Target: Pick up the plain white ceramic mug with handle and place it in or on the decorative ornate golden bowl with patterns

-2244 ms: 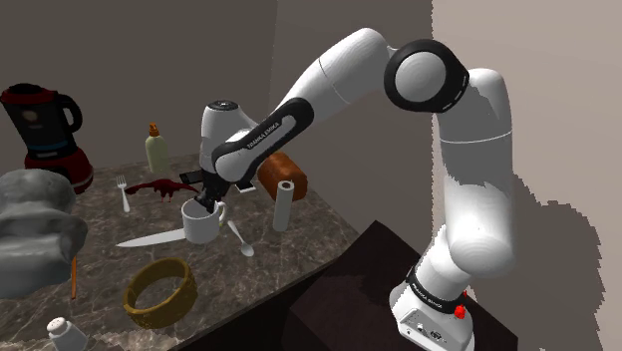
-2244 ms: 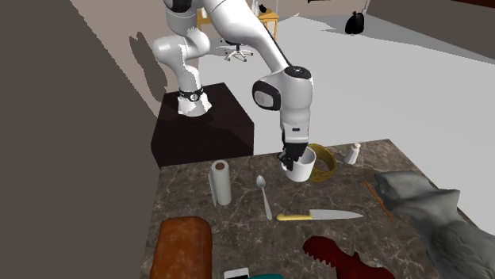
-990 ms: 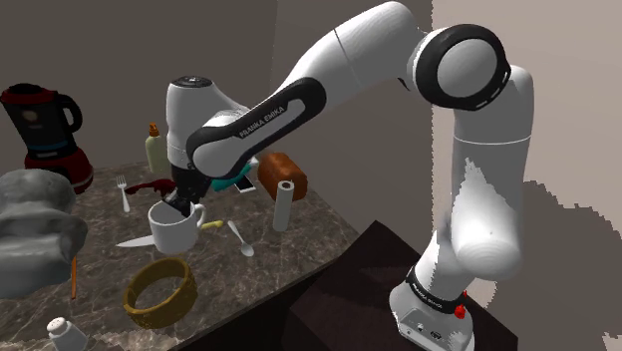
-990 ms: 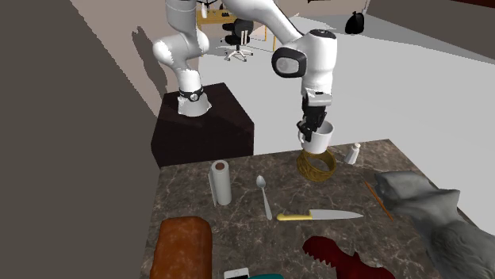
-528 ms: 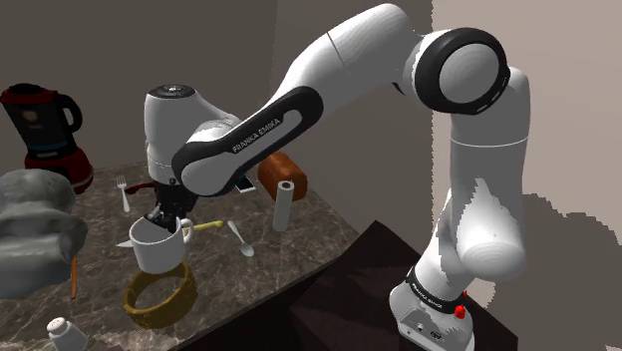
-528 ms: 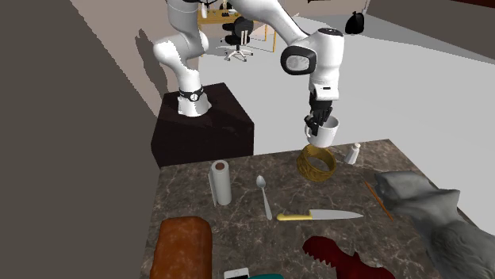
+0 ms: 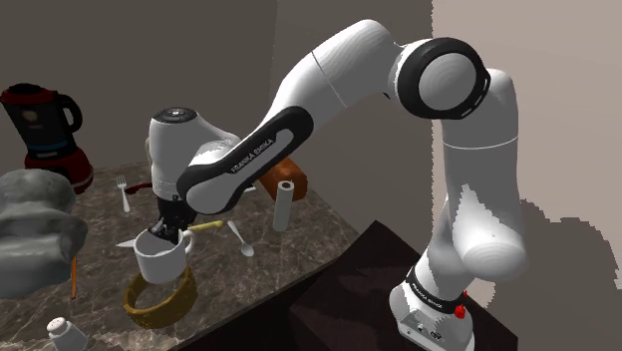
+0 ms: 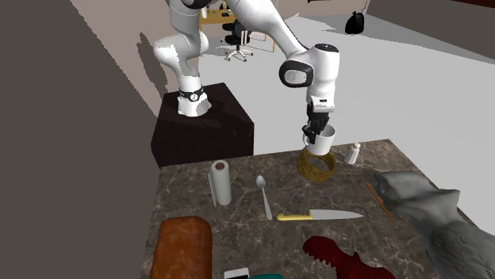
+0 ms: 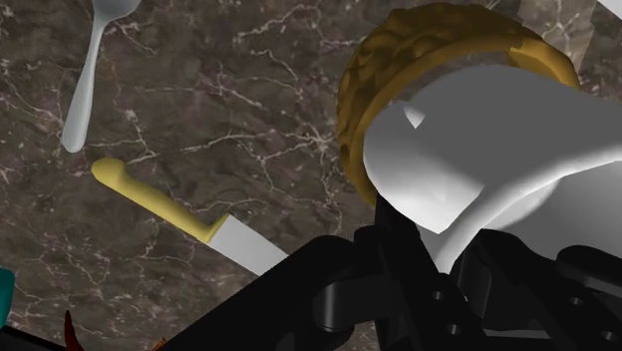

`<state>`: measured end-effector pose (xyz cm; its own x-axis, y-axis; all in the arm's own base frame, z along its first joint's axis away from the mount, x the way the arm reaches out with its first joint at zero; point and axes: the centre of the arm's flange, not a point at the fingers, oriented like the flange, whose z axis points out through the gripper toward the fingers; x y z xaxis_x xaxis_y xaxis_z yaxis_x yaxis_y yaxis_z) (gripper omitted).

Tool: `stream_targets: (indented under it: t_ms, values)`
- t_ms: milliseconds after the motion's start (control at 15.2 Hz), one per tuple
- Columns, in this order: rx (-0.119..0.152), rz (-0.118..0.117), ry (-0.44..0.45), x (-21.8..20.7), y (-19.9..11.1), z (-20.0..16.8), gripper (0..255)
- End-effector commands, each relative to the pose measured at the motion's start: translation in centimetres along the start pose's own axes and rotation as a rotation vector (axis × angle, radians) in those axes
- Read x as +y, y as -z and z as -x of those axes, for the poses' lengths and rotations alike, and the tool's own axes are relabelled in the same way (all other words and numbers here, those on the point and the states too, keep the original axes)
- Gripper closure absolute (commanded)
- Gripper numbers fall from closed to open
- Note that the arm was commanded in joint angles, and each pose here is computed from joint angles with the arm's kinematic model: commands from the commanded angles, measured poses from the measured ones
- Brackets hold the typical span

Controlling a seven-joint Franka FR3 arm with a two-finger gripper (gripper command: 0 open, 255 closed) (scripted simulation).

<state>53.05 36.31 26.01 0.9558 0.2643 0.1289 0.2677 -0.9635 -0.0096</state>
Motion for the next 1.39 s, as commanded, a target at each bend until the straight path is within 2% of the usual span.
stream_targets:
  t_ms: [0, 330, 858, 924, 1254, 1320]
  values:
    - [0.001, 0.0, 0.0, -0.1, -1.0, 0.2, 255]
    - [0.001, 0.0, 0.0, -0.1, -3.7, 0.6, 255]
    - [0.001, 0.0, 0.0, -0.1, -3.7, 0.6, 255]
    - [0.001, 0.0, 0.0, 0.0, -3.7, 0.5, 0]
    - [0.001, 0.0, 0.0, -0.1, -3.7, 0.6, 0]
    - [0.001, 0.0, 0.0, -0.1, -2.4, 0.6, 0]
